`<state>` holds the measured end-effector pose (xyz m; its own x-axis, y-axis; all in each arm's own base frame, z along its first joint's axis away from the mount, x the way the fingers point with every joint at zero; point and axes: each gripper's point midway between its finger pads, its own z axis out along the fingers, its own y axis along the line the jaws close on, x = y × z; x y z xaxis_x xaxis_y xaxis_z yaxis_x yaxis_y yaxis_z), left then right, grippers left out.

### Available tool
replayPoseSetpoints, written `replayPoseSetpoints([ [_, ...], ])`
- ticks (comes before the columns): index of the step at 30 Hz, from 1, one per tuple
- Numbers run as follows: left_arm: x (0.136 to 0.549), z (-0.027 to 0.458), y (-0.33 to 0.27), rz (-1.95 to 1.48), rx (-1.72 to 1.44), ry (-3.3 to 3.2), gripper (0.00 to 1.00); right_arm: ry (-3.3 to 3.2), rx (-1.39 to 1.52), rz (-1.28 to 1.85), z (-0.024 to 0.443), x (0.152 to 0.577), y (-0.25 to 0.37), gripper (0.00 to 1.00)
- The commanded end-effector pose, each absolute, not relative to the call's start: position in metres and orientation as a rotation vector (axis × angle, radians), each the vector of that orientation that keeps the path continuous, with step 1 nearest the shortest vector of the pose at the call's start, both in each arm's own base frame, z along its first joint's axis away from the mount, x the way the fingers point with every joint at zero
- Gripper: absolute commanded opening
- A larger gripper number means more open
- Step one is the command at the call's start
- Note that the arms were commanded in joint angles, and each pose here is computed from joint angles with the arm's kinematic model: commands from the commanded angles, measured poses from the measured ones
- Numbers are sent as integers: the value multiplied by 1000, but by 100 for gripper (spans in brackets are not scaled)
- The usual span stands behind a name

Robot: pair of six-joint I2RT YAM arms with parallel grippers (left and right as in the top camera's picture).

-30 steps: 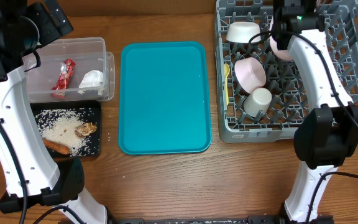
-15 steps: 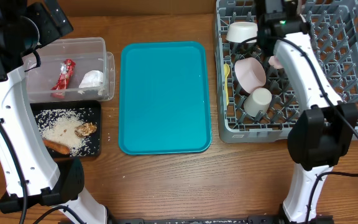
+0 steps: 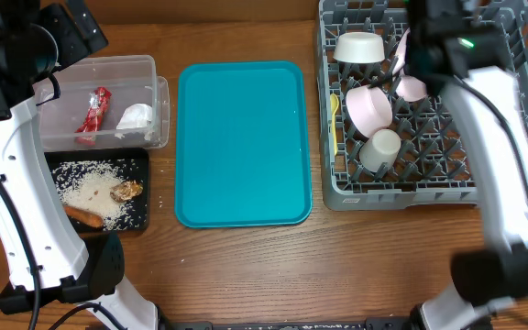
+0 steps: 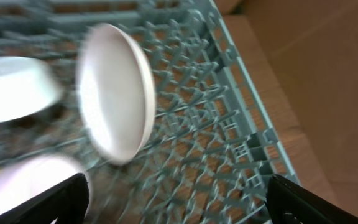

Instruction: Sort waste into correct bins and load items into the dishwasher

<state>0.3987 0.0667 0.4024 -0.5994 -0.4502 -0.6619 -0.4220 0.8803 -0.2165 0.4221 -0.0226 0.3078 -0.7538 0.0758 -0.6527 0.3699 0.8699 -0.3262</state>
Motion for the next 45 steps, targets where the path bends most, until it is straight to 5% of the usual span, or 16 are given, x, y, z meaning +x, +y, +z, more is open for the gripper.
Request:
replayPoseSetpoints([
  [1,401,401,69,-40,-645,2283,100,2362,239,-261,350,385,18,100],
  [7,401,401,69,-40,-645,2283,100,2450,74,93,369,308,61,100],
  [15,401,401,69,-40,-645,2283,100,2517,78,43,370,253,42,100],
  [33,401,401,69,-40,-645,2283,100,2145,291,6,398,265,-5,100],
  [45,401,401,69,-40,-645,2283,100,1766,307,122,322,255,-15,100],
])
